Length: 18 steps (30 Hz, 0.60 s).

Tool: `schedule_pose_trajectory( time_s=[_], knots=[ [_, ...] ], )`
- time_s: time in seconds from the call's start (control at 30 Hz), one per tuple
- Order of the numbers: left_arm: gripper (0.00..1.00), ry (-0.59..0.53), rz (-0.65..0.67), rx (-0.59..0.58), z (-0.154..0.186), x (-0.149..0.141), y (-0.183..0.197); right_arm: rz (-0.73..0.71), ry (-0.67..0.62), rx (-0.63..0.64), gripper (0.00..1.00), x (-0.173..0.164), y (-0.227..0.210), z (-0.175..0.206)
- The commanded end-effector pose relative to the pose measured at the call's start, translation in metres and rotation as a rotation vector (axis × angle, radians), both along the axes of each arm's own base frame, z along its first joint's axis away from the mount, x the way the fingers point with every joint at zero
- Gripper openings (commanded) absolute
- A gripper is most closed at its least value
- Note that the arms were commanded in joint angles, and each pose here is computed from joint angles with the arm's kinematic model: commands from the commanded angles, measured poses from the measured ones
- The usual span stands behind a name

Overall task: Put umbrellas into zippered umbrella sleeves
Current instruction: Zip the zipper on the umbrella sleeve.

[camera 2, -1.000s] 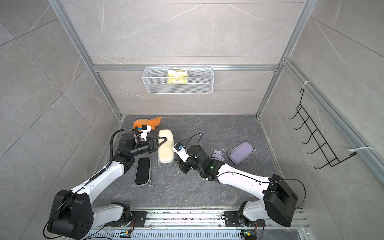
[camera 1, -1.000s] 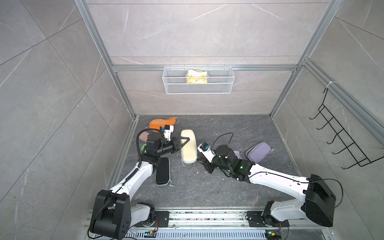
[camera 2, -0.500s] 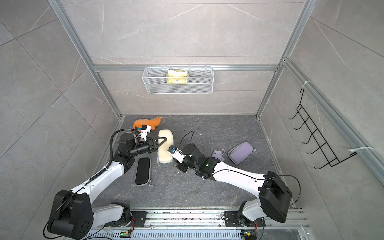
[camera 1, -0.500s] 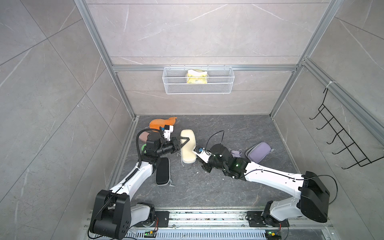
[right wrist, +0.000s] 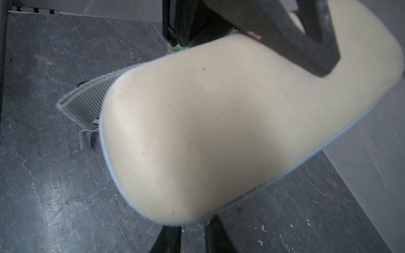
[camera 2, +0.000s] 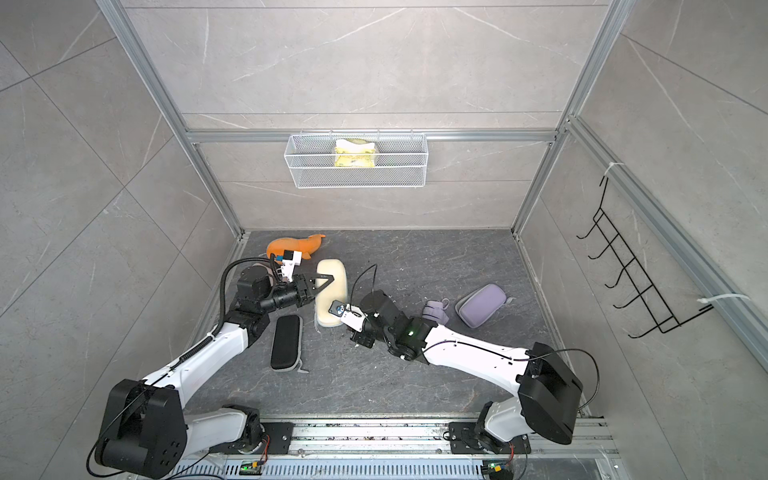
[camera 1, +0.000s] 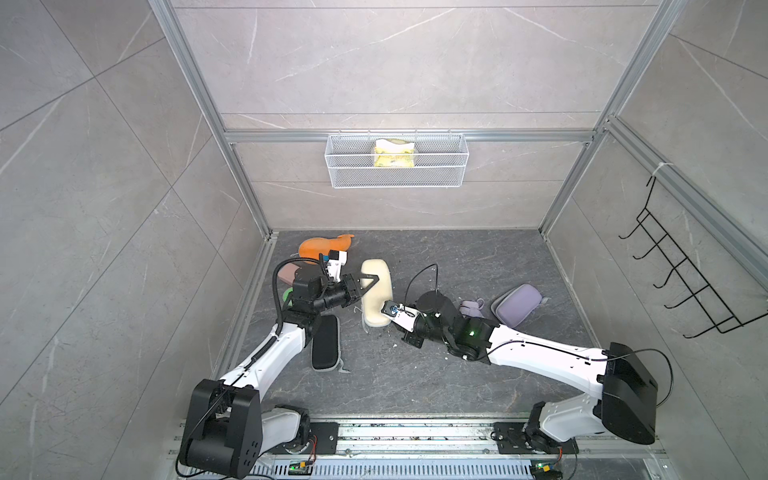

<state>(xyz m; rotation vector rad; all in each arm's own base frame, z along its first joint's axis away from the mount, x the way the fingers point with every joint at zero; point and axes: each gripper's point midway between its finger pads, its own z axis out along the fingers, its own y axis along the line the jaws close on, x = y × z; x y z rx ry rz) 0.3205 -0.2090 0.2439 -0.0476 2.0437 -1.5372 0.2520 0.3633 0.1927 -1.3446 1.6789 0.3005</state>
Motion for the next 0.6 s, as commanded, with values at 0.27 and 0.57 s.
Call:
schedule_pose_trajectory(
  time_s=[0.27,0.57],
  knots=[
    [0.09,-0.074,-0.048,-0.029,0.017,-0.007,-0.008,-0.003,-0.121,0.063,0.27,0.012,0.015,0.042],
    [0.08,-0.065,-0.049,-0.026,0.013,-0.008,-0.009,-0.009,-0.179,0.042,0.23,0.019,0.015,0.050]
  ],
)
